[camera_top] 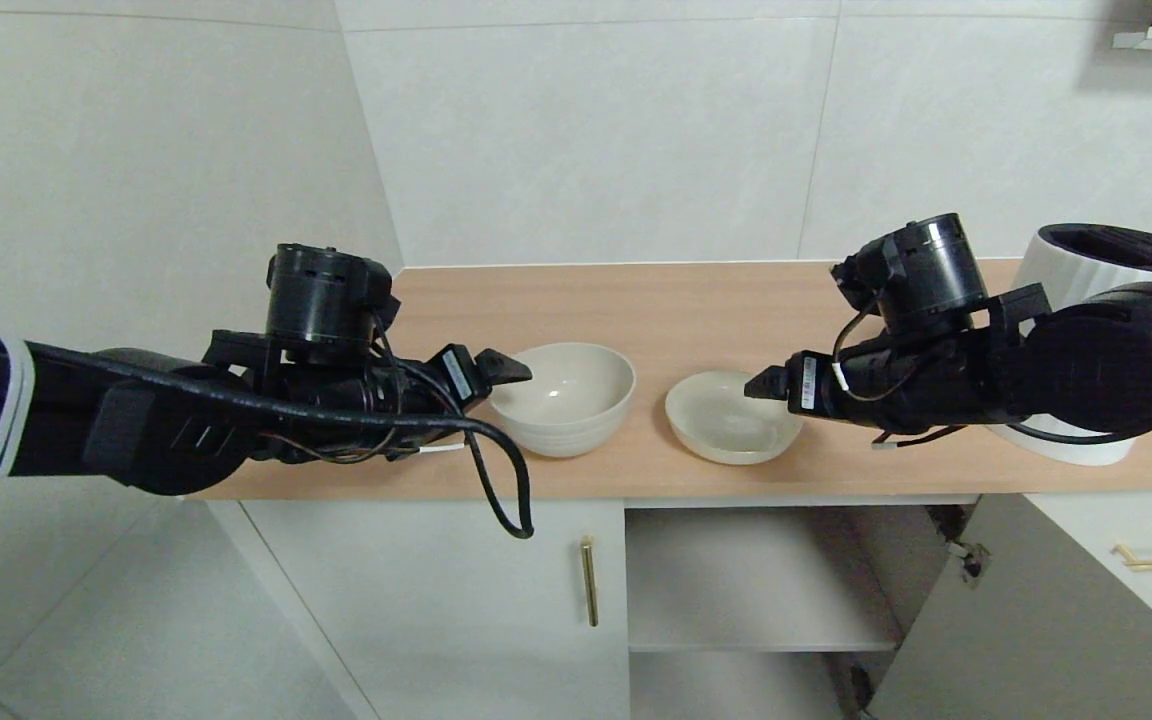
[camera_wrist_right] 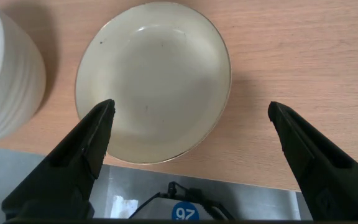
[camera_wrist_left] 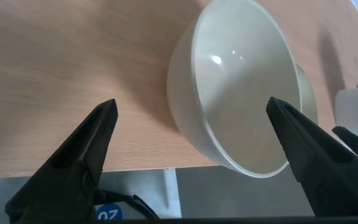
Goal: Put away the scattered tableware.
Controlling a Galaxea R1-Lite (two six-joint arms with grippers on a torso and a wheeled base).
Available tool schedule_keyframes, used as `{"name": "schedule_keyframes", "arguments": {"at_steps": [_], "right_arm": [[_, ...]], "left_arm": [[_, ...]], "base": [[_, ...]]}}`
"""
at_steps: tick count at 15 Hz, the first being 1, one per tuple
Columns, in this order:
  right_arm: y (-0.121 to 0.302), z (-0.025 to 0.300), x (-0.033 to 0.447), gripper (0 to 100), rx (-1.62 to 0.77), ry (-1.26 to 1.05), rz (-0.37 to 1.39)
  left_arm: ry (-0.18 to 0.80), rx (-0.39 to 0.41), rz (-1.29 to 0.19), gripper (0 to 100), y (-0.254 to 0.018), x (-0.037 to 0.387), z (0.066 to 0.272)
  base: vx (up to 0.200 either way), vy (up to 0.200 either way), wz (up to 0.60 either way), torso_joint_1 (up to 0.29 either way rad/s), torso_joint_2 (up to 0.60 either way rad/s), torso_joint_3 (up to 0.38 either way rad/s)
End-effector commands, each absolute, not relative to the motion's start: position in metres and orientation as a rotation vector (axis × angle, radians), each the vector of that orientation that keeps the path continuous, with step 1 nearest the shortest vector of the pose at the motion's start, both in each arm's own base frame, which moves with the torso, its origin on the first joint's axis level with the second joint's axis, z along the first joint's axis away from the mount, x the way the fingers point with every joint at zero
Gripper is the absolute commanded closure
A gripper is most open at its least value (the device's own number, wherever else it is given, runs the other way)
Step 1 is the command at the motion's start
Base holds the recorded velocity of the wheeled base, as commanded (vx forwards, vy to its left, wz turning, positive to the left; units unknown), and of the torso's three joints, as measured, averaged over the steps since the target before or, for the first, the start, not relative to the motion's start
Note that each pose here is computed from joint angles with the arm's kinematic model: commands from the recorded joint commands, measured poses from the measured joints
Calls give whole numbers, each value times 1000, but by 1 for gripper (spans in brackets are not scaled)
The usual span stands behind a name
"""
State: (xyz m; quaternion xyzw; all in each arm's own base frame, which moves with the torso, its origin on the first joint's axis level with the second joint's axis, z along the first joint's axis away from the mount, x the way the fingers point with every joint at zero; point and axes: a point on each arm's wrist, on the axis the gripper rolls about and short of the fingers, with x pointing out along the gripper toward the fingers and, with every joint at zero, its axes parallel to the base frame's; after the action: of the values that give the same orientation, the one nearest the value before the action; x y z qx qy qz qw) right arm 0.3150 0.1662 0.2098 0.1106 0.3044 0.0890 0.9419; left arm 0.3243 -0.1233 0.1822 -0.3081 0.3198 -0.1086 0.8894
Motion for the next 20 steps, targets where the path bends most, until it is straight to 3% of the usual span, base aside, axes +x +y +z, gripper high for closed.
{"name": "schedule_keyframes", "arguments": {"at_steps": [1, 3, 4, 15, 20], "right_arm": [[167, 208, 316, 0, 224, 625, 181], [167, 208, 316, 0, 224, 625, 181], [167, 209, 315, 0, 225, 623, 181], [169, 205, 320, 0, 217, 626, 163], [176, 182, 338, 0, 166, 636, 54]], "left_arm": [[673, -637, -224, 0, -125, 326, 179], [682, -633, -228, 0, -128, 326, 177], [685, -632, -231, 100, -129, 325, 176], [676, -632, -238, 100, -129, 323, 180], [673, -632, -240, 100, -129, 323, 181]], "base": [[0, 0, 0, 0, 0, 0], [0, 0, 0, 0, 0, 0], [0, 0, 0, 0, 0, 0], [0, 0, 0, 0, 0, 0], [0, 0, 0, 0, 0, 0]]}}
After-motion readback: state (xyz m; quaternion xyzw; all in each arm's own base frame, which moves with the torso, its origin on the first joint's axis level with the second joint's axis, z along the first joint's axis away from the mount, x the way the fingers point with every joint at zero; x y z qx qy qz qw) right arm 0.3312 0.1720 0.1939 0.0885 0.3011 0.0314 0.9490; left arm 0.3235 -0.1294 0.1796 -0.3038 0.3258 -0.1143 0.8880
